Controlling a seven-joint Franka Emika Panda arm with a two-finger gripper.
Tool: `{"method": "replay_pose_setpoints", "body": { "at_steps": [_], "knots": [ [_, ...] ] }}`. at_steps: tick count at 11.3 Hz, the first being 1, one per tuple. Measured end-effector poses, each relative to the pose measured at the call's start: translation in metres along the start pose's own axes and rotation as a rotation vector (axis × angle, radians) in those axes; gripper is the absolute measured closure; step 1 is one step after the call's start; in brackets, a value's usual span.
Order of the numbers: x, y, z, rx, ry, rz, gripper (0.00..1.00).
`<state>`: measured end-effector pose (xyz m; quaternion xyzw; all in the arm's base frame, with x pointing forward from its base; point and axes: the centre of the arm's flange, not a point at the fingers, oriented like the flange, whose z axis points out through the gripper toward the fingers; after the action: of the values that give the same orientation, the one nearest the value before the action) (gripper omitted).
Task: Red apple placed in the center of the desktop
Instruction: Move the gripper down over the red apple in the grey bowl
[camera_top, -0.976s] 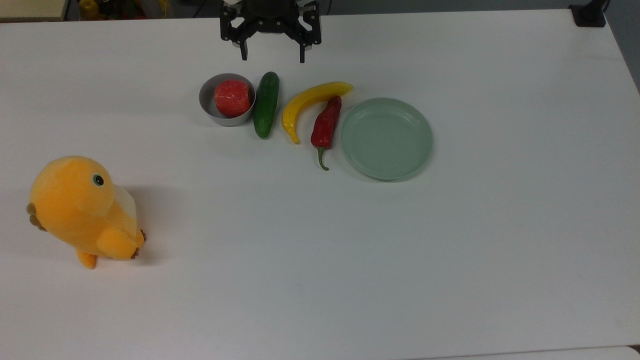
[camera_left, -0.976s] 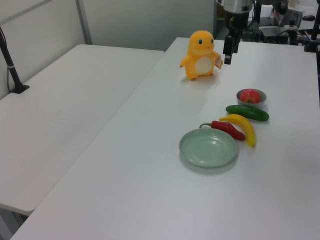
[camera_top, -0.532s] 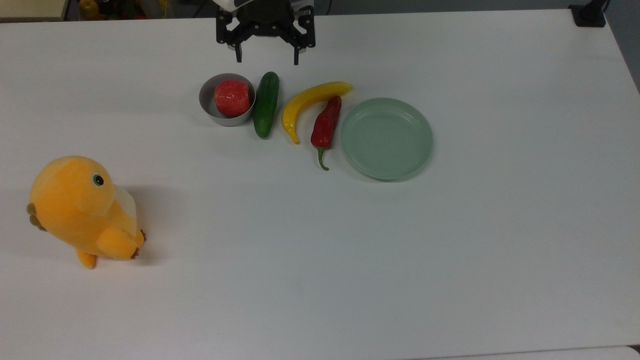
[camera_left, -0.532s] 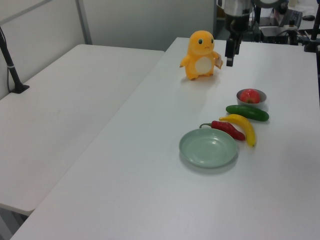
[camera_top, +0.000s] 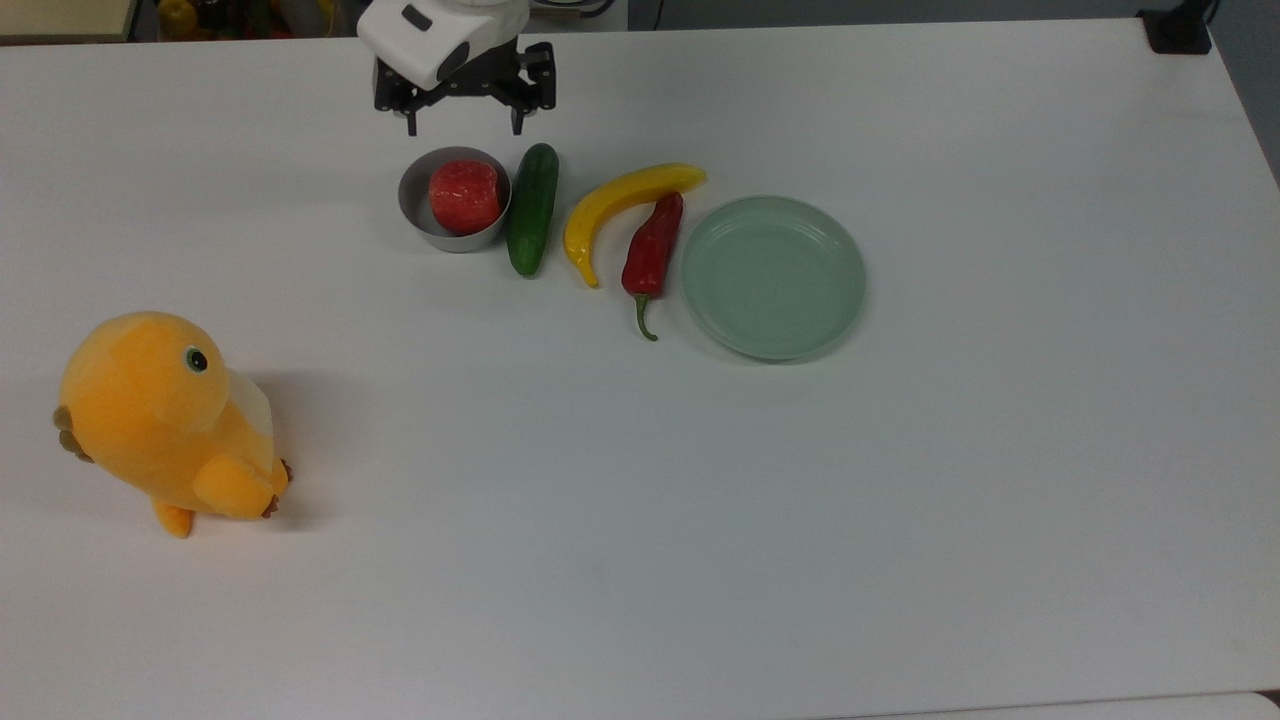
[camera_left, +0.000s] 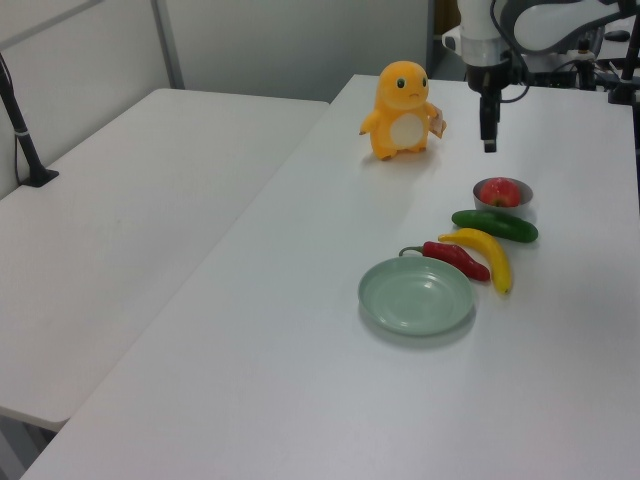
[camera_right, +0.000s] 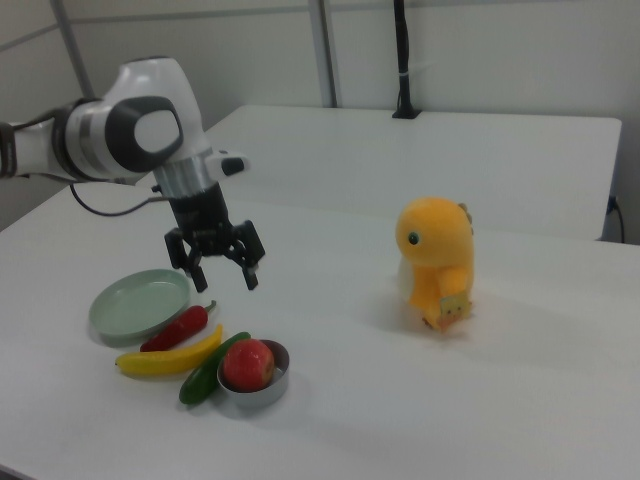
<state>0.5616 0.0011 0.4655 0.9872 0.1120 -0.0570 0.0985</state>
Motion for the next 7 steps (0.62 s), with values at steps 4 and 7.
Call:
{"method": "replay_pose_setpoints", "body": {
  "at_steps": [4, 7],
  "knots": [
    [-0.008, 0.008, 0.027, -0.003, -0.047, -0.509, 0.00],
    [-0.004, 0.022, 0.025, -0.030, 0.010, -0.865, 0.00]
  ]
}}
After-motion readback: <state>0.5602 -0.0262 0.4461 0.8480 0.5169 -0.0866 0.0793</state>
